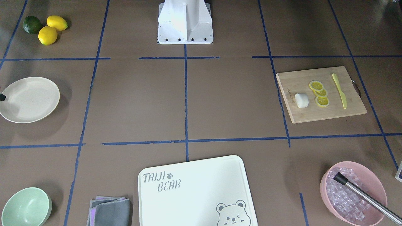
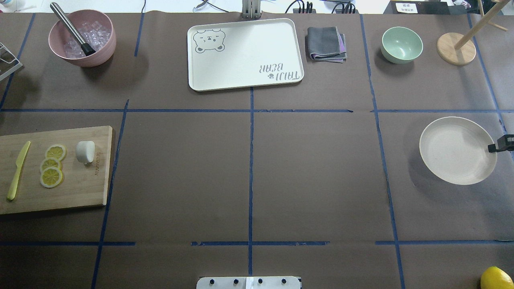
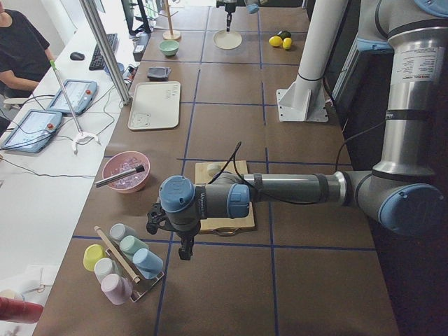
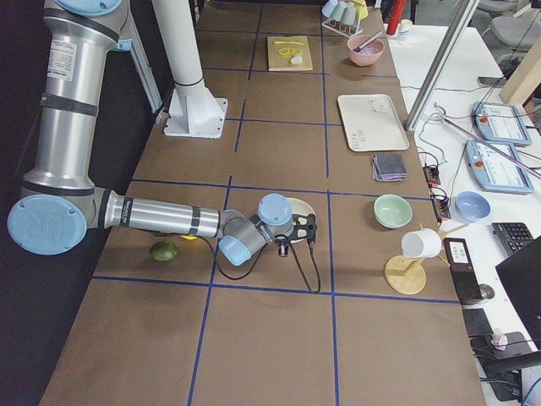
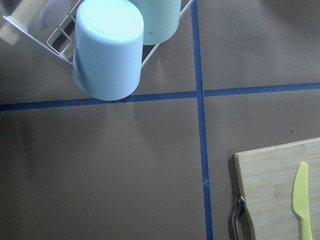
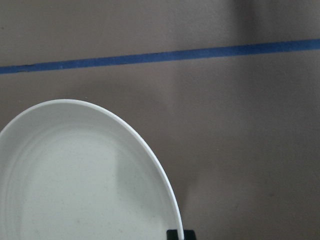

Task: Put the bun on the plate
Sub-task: 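Move the right gripper to the rim of the white plate and grip it, then slide the white plate with the right gripper toward the table centre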

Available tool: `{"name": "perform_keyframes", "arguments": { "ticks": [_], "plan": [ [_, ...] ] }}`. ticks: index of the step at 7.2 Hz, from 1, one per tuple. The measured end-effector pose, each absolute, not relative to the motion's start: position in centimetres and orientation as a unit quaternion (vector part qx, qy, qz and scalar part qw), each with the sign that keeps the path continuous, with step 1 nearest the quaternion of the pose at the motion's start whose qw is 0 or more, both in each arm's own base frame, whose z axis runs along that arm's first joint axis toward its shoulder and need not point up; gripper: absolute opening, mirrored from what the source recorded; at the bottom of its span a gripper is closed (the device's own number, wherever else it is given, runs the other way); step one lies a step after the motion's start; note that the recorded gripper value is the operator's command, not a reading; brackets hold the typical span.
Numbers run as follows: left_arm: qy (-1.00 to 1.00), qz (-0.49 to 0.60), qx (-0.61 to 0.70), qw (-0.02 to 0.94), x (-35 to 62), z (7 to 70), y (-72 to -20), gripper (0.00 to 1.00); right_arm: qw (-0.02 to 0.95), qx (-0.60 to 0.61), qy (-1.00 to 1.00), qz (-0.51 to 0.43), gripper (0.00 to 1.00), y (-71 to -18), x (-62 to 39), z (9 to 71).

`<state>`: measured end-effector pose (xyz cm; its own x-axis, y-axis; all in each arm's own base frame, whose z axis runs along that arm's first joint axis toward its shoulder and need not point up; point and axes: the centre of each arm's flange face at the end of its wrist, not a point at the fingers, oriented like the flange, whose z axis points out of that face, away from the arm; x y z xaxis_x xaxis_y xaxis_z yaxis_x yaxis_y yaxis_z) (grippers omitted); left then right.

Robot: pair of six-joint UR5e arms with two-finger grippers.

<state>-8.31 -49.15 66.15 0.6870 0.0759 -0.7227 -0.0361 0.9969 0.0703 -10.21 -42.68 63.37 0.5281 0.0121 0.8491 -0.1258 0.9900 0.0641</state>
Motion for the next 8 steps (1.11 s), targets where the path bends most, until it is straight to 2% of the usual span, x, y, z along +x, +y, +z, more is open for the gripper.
{"name": "perform_keyframes", "arguments": {
  "ticks": [5,8],
  "plan": [
    [0.394,0.031,0.027,0.918,-8.3,65.9,-49.1,1.00,0.820,-0.002,-0.559,0.122,0.00,-51.0,-19.2,49.2],
    [0.395,0.031,0.027,0.918,-8.3,66.0,-49.0,1.00,0.825,-0.014,-0.547,0.142,0.00,-49.6,-30.6,40.6]
  ]
}}
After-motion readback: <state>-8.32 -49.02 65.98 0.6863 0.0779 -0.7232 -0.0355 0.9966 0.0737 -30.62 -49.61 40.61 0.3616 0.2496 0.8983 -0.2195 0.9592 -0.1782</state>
